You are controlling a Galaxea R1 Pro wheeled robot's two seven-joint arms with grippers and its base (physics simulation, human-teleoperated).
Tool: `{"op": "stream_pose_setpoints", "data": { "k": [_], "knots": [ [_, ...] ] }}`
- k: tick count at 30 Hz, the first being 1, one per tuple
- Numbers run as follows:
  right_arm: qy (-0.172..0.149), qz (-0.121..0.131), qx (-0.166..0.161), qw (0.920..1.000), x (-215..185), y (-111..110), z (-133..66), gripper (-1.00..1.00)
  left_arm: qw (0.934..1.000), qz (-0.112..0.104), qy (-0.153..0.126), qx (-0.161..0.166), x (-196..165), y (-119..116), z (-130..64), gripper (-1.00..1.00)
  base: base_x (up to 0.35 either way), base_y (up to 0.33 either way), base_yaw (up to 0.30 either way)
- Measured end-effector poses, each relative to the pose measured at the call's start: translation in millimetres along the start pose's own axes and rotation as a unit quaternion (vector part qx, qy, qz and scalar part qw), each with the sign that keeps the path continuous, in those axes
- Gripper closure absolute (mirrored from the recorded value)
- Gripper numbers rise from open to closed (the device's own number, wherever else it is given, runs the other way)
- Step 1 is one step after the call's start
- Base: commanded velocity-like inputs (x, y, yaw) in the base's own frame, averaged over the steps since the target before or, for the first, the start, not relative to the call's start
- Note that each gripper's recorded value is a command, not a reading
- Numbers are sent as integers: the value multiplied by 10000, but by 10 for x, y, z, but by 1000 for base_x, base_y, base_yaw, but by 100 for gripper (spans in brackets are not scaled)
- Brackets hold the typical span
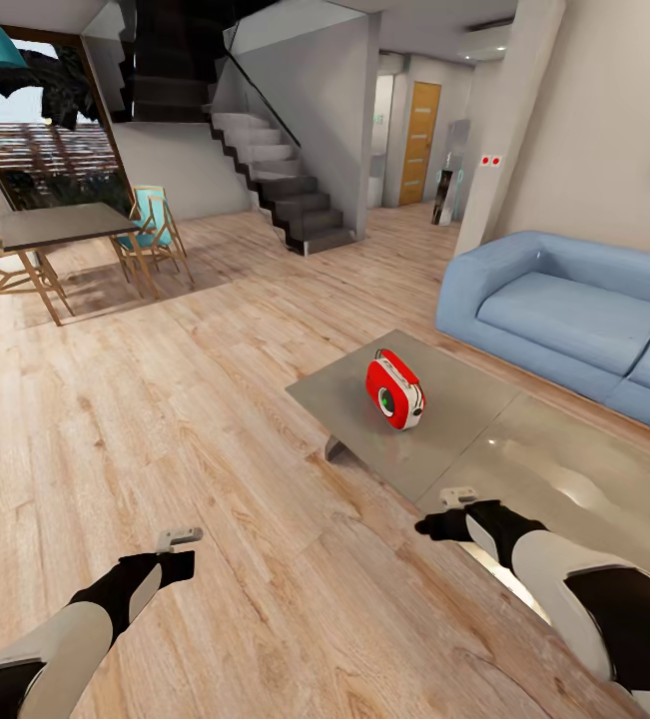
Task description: Turn on the radio receiver that's on the table in the living room.
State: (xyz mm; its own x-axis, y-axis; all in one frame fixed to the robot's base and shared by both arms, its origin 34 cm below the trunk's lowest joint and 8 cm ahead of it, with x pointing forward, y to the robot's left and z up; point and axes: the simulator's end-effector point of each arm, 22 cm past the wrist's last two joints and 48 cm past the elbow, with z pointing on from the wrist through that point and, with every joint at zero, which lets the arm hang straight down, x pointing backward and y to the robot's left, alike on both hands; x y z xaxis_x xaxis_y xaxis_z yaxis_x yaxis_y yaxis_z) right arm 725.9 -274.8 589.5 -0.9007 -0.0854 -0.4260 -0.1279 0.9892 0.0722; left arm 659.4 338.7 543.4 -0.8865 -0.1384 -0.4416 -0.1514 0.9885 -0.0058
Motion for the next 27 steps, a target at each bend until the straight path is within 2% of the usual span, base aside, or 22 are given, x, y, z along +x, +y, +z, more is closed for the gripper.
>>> {"op": "stream_pose_setpoints", "data": {
  "k": [27],
  "knots": [
    [24, -99, -295, 9995, 4, 516, 72, -100, 10000, -1, 2, 13, 3, -20, 1, 100, 0, 0, 0]
  ]
}}
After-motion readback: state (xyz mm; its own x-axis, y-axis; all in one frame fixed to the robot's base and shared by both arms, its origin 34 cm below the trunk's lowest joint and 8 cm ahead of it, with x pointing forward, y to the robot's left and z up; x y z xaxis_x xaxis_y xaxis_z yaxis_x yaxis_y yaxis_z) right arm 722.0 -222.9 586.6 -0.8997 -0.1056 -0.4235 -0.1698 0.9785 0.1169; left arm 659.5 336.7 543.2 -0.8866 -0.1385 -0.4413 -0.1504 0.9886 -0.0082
